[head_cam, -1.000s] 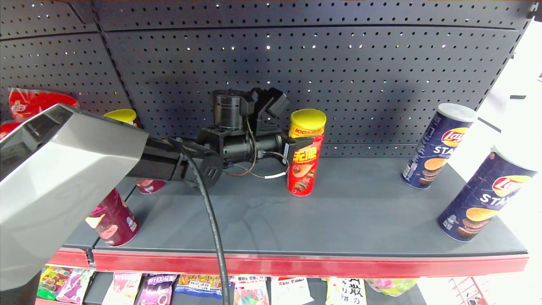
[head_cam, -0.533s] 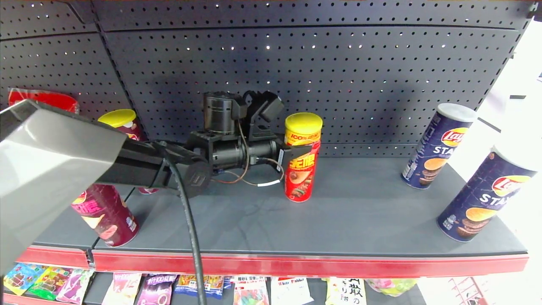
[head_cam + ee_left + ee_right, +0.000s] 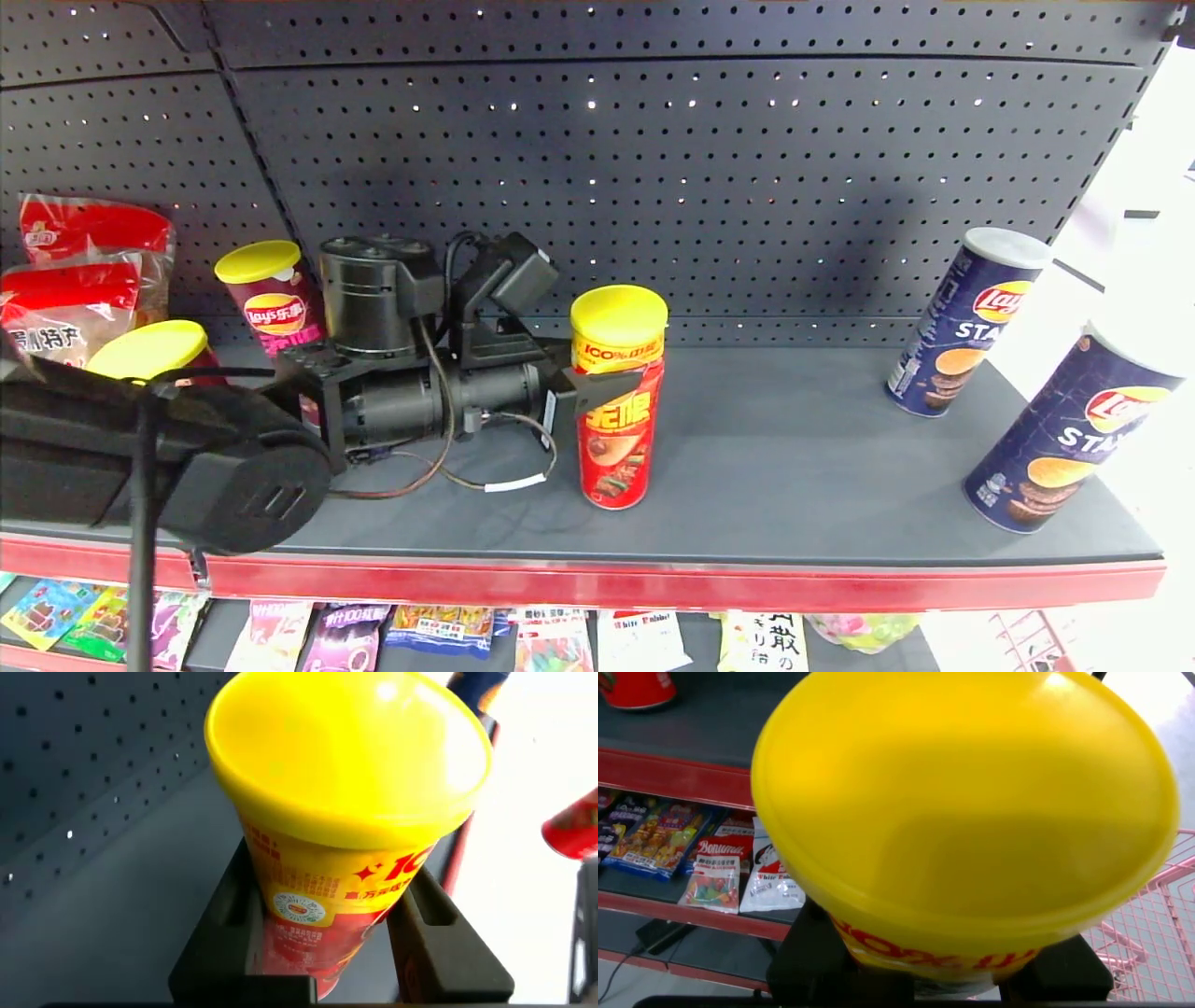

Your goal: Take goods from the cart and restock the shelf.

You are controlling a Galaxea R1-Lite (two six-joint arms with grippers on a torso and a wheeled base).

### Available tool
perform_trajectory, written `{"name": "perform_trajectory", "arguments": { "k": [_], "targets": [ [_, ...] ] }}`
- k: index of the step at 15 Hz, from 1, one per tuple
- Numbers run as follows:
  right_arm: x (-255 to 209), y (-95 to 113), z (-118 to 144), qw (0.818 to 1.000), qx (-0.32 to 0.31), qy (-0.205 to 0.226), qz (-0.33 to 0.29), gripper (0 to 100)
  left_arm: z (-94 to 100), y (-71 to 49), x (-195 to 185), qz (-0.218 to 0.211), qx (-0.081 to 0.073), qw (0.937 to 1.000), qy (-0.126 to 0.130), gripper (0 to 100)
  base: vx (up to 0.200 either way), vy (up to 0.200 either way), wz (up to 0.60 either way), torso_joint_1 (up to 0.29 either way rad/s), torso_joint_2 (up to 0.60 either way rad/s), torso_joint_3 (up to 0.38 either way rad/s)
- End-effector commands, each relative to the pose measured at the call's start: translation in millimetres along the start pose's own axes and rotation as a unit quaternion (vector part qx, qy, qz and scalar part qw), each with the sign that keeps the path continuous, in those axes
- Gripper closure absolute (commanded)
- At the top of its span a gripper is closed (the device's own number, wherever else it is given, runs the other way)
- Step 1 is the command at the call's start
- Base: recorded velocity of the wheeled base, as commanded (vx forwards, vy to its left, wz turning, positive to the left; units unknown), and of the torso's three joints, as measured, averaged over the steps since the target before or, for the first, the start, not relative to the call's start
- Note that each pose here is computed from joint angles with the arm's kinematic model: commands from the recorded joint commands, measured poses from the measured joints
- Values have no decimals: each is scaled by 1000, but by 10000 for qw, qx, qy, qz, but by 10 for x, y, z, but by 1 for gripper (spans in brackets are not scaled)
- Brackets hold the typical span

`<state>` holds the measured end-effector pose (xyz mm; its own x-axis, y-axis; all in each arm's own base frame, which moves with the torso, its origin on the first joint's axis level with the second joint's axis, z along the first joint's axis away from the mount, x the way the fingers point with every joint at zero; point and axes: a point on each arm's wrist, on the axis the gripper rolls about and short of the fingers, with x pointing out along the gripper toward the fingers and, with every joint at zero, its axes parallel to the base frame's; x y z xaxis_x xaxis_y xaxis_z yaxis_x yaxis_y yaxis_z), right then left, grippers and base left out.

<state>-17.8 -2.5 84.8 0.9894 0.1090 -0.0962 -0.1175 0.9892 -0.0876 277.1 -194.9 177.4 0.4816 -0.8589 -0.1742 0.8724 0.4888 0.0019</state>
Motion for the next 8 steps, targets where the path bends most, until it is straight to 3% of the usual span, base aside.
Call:
{"name": "perform_trajectory", "arguments": {
  "k": [1, 8],
  "targets": [
    [1, 0, 0, 10000, -4, 9, 4, 100, 32, -82, -159, 26, 80, 9999, -136, 100, 0, 0, 0, 0, 0, 0],
    [1, 0, 0, 10000, -11, 9, 4, 100, -86, -213, -237, 1, 71, 9999, -87, 100, 0, 0, 0, 0, 0, 0]
  ]
}}
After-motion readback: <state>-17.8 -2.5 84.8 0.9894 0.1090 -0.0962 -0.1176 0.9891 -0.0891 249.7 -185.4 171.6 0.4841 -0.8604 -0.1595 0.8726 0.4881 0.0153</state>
